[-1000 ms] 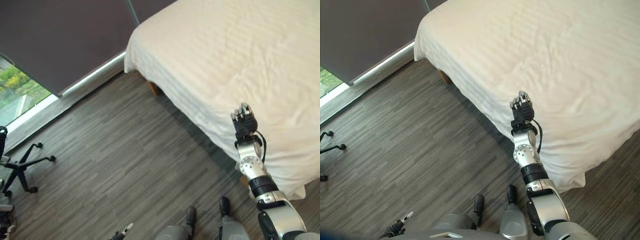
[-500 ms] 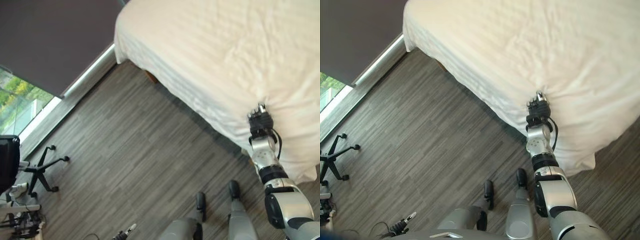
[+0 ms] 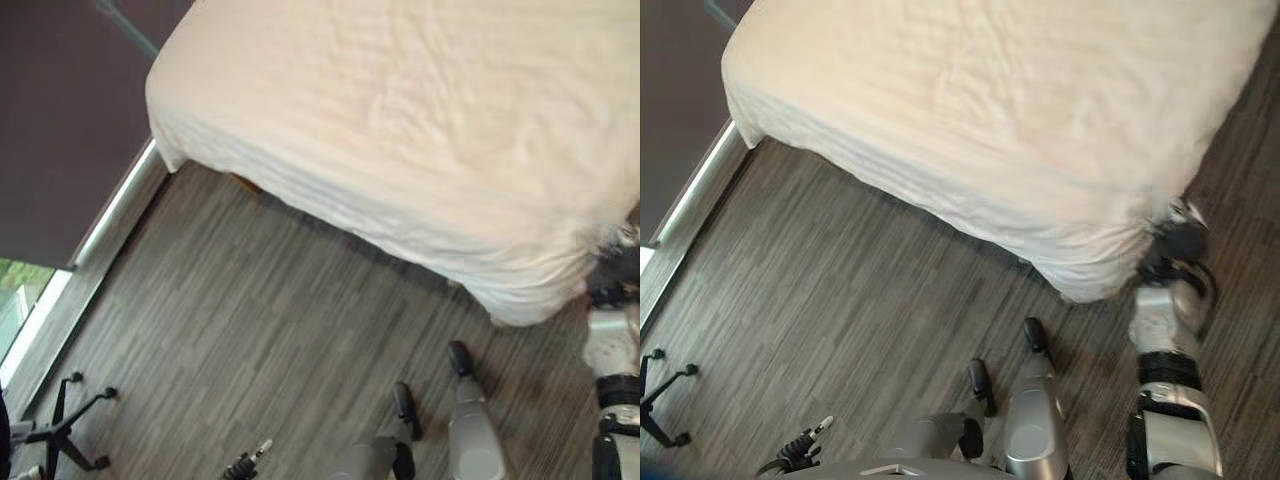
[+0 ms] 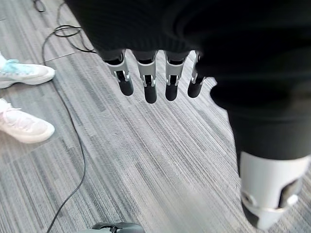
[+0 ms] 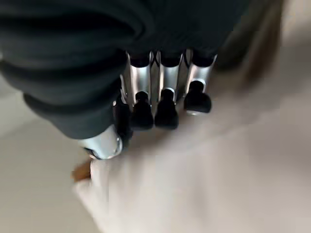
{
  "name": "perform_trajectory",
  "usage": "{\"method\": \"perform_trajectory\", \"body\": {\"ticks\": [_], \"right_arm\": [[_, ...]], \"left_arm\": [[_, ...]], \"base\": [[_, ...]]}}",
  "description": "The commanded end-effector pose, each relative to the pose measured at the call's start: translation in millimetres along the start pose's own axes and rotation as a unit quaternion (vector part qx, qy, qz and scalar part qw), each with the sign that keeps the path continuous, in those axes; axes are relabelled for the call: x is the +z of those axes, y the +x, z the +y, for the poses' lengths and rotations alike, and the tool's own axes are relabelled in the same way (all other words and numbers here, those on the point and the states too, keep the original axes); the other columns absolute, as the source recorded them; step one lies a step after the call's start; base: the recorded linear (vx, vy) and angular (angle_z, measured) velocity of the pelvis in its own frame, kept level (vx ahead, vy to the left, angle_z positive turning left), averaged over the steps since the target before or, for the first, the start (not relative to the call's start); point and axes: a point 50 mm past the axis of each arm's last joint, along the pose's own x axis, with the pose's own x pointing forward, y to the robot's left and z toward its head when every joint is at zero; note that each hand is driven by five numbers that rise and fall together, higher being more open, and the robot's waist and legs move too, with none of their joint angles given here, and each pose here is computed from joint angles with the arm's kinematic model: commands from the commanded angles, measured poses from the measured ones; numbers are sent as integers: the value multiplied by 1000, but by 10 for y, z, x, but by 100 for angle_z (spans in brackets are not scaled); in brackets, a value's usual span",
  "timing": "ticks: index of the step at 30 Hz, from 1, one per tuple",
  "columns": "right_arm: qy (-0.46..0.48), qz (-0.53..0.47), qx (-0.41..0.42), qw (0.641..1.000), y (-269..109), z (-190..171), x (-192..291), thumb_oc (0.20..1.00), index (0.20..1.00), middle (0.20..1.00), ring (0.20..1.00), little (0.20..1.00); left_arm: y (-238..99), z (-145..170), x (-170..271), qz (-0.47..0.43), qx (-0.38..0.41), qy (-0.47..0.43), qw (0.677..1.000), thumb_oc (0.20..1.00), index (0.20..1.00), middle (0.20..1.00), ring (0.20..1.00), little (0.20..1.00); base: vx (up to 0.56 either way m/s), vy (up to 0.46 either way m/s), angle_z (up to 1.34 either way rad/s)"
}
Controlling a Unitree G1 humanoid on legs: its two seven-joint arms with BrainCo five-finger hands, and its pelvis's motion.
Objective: Making the bed.
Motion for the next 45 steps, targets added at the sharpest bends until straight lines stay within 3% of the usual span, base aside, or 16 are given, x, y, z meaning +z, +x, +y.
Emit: {"method": "perform_trajectory", "body": {"ticks": [1,3,4,5,8,12,13,15,16,18,19,20,21,27,34,45], "right_arm": [[-72,9,-13,997,-33,-216,67,200,200,200,200,200],[-145,19,-39,989,-50,-442,174,200,200,200,200,200],[-145,19,-38,988,-48,-439,174,548,548,548,548,548],[-145,19,-38,988,-47,-438,174,1000,1000,1000,1000,1000],[-223,20,31,974,-184,-325,161,1000,1000,1000,1000,1000],[-224,45,69,971,-461,-298,-94,1000,1000,1000,1000,1000],[-253,76,139,954,-732,-78,-363,1000,1000,1000,1000,1000],[-263,116,157,945,-854,-30,-626,1000,1000,1000,1000,1000],[-300,157,185,923,-977,88,-880,1000,1000,1000,1000,1000],[-305,128,182,926,-958,97,-763,1000,1000,1000,1000,1000],[-358,140,193,903,-1149,87,-956,1000,1000,1000,1000,1000],[-381,116,212,892,-1194,111,-891,1000,1000,1000,1000,1000],[-408,114,212,881,-1217,97,-921,1000,1000,1000,1000,1000],[-432,125,221,865,-1240,86,-997,1000,1000,1000,1000,1000],[-450,105,256,849,-1194,273,-970,1000,1000,1000,1000,1000],[-433,118,273,851,-1252,371,-1076,1000,1000,1000,1000,1000]], "left_arm": [[-23,251,7,10,34,-6,999,1000,1000,1000,1000,1000],[-44,391,43,9,52,-24,998,1000,1000,1000,1000,1000],[-44,391,43,9,52,-24,998,1000,1000,1000,1000,1000],[-44,391,43,9,52,-24,998,1000,1000,1000,1000,1000],[-63,487,440,-73,50,-56,995,1000,1000,1000,1000,1000],[-123,423,803,-155,21,-46,987,1000,1000,1000,1000,1000],[-285,-287,1778,-307,-57,29,950,1000,1000,1000,1000,1000],[-501,-547,2309,-387,-71,75,916,1000,1000,1000,1000,1000],[-529,-1141,2426,-375,-27,279,884,1000,1000,1000,1000,1000],[-614,-944,2345,-417,-46,264,869,1000,1000,1000,1000,1000],[-962,-1211,2206,-497,-175,169,833,1000,1000,1000,1000,1000],[-804,-1148,2059,-460,-146,194,854,1000,1000,1000,1000,1000],[-793,-1007,2053,-468,-78,256,842,1000,1000,1000,1000,1000],[-794,-916,1822,-448,-98,251,852,1000,1000,1000,1000,1000],[-732,-678,1627,-412,-84,191,887,1000,1000,1000,1000,1000],[-797,-883,1586,-427,-105,78,895,1000,1000,1000,1000,1000]], "base": [[-9,-7,-26],[-21,-13,-29],[-18,-5,-16],[-13,24,-15],[-34,75,-22],[-49,90,-25],[-144,96,-25],[-178,142,-3],[-175,101,-30],[-218,-12,-97],[-315,-83,-135],[-408,-71,-131],[-275,-9,-104],[-156,7,-95],[-157,-221,-104],[-101,-211,-72]]}}
